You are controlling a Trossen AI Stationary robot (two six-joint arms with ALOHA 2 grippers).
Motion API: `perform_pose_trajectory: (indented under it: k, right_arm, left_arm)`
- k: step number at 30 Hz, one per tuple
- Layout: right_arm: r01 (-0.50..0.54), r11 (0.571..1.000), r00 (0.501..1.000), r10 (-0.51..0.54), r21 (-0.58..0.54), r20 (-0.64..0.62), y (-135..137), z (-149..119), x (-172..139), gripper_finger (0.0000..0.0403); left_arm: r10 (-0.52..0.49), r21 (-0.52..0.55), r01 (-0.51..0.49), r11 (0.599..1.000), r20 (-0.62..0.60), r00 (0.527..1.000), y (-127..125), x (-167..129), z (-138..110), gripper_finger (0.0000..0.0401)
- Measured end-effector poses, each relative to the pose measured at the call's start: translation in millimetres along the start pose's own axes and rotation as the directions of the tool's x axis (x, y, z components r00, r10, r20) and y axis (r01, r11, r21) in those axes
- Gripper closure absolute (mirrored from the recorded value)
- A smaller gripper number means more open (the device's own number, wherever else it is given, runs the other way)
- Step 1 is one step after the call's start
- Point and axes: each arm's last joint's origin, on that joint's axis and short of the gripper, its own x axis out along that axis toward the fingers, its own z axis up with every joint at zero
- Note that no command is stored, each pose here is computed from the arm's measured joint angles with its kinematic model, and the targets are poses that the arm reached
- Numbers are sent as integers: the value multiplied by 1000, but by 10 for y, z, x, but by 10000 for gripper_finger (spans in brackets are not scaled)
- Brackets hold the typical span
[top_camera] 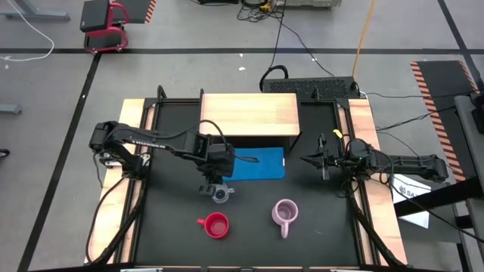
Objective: Stack small to large cups/mugs on shelf
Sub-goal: Put the glass mug on the shelf
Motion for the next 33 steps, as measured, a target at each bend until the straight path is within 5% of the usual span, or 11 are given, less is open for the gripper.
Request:
perform_pose_trajectory:
  k: [10, 26, 33]
  right_arm:
    - [0, 1000, 1000, 0, 0, -4, 0, -4, 0, 403]
    - [0, 1000, 1000, 0, 0, -5, 0, -4, 0, 403]
    - [0, 1000, 1000, 0, 0, -5, 0, -5, 0, 403]
  left_arm:
    - [-11, 2, 12, 1000, -17, 1000, -7, -13, -12, 315]
    - [-39, -8, 39, 999, -9, 999, -15, -13, -5, 135]
    - [-18, -8, 18, 1000, -10, 1000, -9, -13, -5, 106]
